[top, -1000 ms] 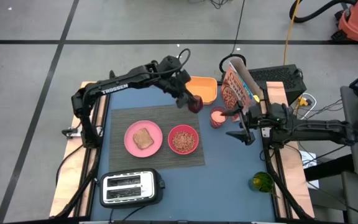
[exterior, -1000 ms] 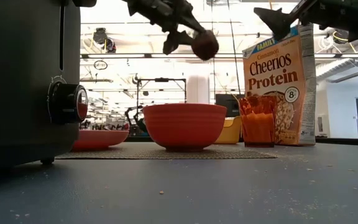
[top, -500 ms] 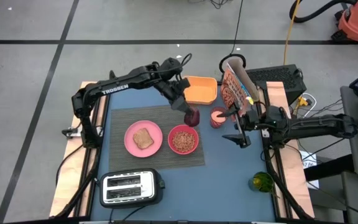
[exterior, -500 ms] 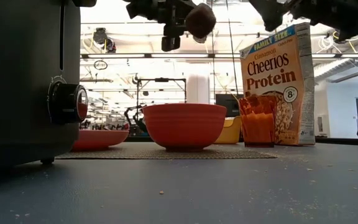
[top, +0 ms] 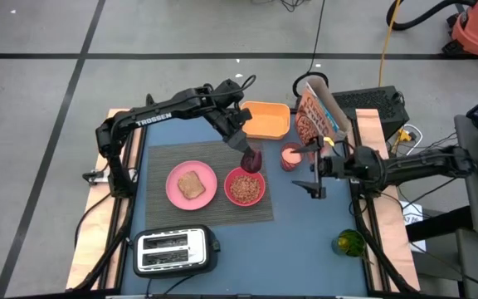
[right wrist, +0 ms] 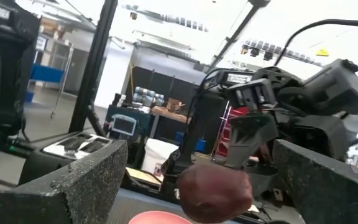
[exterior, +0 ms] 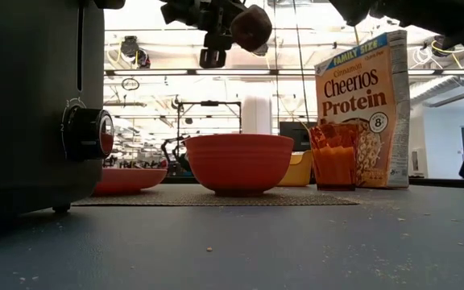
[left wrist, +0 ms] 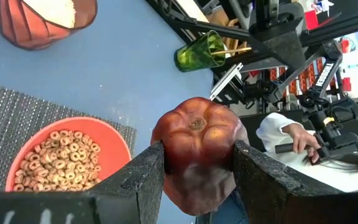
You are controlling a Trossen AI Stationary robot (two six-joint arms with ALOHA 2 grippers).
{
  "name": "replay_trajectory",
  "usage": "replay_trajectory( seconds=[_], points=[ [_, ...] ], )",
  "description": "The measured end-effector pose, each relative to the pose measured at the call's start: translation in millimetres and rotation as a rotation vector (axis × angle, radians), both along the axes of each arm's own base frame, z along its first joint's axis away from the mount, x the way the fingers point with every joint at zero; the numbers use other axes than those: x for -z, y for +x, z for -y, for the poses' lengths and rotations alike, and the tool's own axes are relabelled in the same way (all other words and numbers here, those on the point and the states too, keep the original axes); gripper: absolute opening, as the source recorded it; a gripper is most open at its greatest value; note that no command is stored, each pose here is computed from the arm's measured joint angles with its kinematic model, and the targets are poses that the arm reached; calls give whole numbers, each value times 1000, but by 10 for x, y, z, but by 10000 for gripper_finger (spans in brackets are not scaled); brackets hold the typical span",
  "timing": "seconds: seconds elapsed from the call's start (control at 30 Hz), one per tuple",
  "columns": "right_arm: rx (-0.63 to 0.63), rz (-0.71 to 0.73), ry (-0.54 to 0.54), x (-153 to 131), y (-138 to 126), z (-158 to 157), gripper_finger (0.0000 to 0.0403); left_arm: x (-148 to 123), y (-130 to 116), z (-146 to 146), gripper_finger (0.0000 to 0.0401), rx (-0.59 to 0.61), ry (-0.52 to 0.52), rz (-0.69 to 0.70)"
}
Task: Arrange a breakfast setting
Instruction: Put the apple on the gray table mat at the top right of the pink plate
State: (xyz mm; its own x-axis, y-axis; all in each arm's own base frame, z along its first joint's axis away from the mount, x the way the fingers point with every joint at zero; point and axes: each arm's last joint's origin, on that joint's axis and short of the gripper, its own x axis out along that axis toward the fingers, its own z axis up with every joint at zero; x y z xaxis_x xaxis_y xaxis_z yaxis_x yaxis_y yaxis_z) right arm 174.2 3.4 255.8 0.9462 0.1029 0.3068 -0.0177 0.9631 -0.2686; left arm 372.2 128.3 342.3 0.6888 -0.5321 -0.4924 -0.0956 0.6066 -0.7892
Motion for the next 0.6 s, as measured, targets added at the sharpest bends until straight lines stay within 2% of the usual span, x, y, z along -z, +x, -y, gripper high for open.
replay_trajectory(
  seconds=[0.4, 0.5, 0.6],
  points=[
    [-74, -38, -19, 25, 140, -150, 393, 0, 0, 0, 177, -16, -22, -17],
    [-87, -32, -70, -55, 214, -213, 393, 8, -8, 3, 177, -36, -55, -52],
    [-57, -53, -164, -126, 305, -267, 393, 23, -23, 9, 177, -51, -83, -91]
  ],
)
